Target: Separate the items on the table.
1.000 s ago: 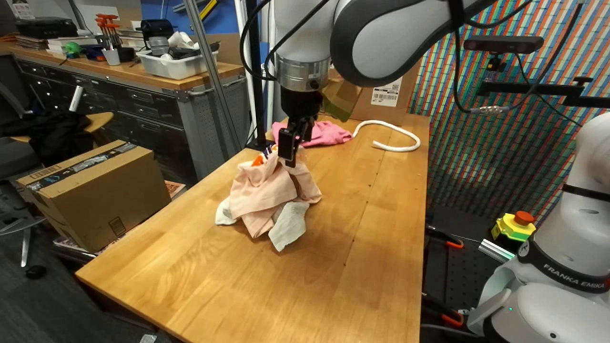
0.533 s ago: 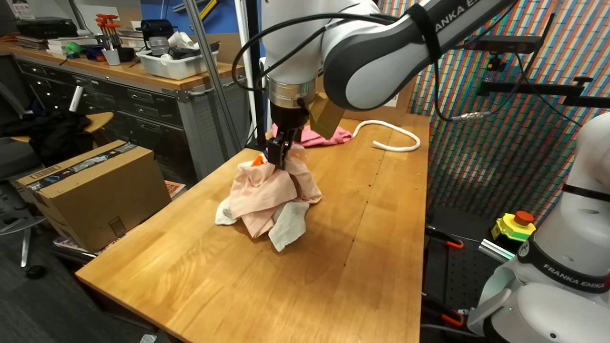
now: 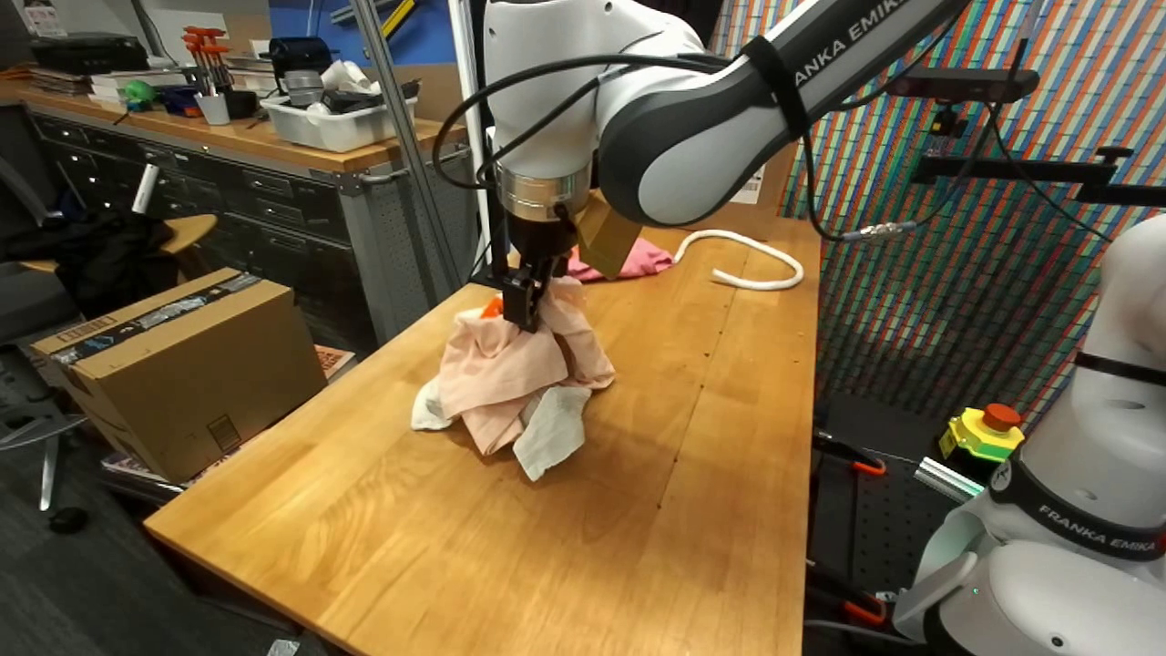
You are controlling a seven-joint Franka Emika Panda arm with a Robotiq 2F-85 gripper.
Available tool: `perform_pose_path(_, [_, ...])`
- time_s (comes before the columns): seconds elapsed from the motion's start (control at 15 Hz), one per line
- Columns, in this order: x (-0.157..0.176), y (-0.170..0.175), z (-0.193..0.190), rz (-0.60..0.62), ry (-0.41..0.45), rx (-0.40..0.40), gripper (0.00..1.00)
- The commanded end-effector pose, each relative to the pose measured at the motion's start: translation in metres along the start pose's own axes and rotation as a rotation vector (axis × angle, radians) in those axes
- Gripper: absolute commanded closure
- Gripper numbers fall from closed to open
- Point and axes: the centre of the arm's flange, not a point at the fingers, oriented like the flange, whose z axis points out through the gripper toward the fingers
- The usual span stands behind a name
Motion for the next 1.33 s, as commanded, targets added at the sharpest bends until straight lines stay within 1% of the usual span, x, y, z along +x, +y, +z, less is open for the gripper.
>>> perform_pose_path(0.0, [0.008, -0.001, -0.002, 0.005, 0.018, 0.01, 0.26])
perform_pose_path(0.27, [0.005, 0.002, -0.006, 0.01, 0.002, 0.014, 0.58])
perform_pose_path(0.6, [0.001, 0.011, -0.011, 0.037, -0.01, 0.024, 0.95])
perform_pose_path(0.73, [-0.002, 0.016, -0.018, 0.053, -0.006, 0.024, 1.0])
perform_pose_path(1.0, [-0.012, 0.03, -0.049, 0.091, 0.035, 0.021, 0.97])
perform_pose_path(1.27, [-0.026, 0.045, -0.095, 0.131, 0.096, 0.019, 0.97])
